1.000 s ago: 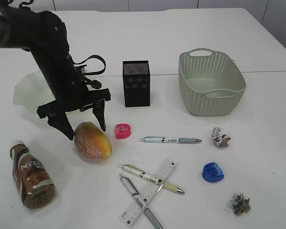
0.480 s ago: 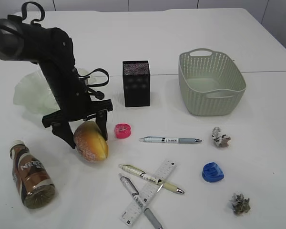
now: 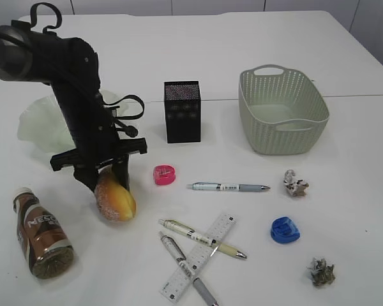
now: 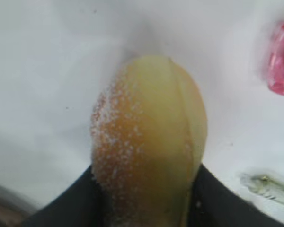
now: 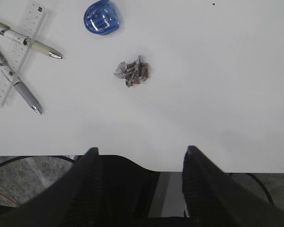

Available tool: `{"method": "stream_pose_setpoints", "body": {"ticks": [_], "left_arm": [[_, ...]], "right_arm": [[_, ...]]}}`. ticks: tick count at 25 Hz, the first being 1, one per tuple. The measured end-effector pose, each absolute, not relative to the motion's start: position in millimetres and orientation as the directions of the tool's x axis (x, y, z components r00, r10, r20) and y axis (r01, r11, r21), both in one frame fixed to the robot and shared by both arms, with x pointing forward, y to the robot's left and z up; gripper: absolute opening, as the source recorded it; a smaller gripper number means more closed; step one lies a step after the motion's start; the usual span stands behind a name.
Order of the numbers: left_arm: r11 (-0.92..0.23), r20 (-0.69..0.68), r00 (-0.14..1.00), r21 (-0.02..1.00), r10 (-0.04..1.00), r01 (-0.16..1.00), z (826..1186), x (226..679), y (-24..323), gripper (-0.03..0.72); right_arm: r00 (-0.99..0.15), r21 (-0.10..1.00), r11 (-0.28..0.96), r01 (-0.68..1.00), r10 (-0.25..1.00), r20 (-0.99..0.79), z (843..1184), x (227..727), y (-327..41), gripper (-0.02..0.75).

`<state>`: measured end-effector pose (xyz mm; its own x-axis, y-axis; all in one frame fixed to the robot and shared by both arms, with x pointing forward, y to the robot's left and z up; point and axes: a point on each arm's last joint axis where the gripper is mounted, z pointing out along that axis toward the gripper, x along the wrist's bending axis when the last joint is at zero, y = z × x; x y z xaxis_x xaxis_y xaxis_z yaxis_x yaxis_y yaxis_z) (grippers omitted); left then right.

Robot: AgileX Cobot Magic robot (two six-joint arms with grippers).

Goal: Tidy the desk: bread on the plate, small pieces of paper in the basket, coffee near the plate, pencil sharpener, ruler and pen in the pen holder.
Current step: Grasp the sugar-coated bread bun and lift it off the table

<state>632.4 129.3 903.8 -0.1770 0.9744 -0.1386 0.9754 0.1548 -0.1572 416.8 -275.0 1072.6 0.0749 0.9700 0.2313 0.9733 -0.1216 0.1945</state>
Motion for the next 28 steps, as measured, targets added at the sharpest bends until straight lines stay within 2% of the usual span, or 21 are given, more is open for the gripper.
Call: {"method": "stream_pose_setpoints", "body": {"ticks": [4,12,16,23,28], "left_arm": [[0.094,-0.082,-0.109,-0.171,0.991,0.981,904,630,135,0.230],[0.027,-0.081,-0.041,-0.169,0.996,0.985,904,629,136,0.213],[0.000,-0.117,-0.017,-0.145,0.993,0.989,921,627,135,0.210],[-0.023,-0.242,0.018,-0.016,0.970,1.000,980,630,127,0.205],[-0.047,-0.206,0.076,0.141,0.976,0.989,1022,642,132,0.203]], "right_arm": [[0.075,0.195,-0.122,0.973,0.970,0.231,1073,417,-275,0.405],[0.075,0.193,-0.121,0.974,0.970,0.231,1073,417,-275,0.405],[0.075,0.194,-0.121,0.973,0.971,0.229,1073,417,-275,0.405],[0.075,0.195,-0.120,0.973,0.971,0.228,1073,417,-275,0.405],[0.074,0.195,-0.120,0.973,0.971,0.227,1073,417,-275,0.405]]}}
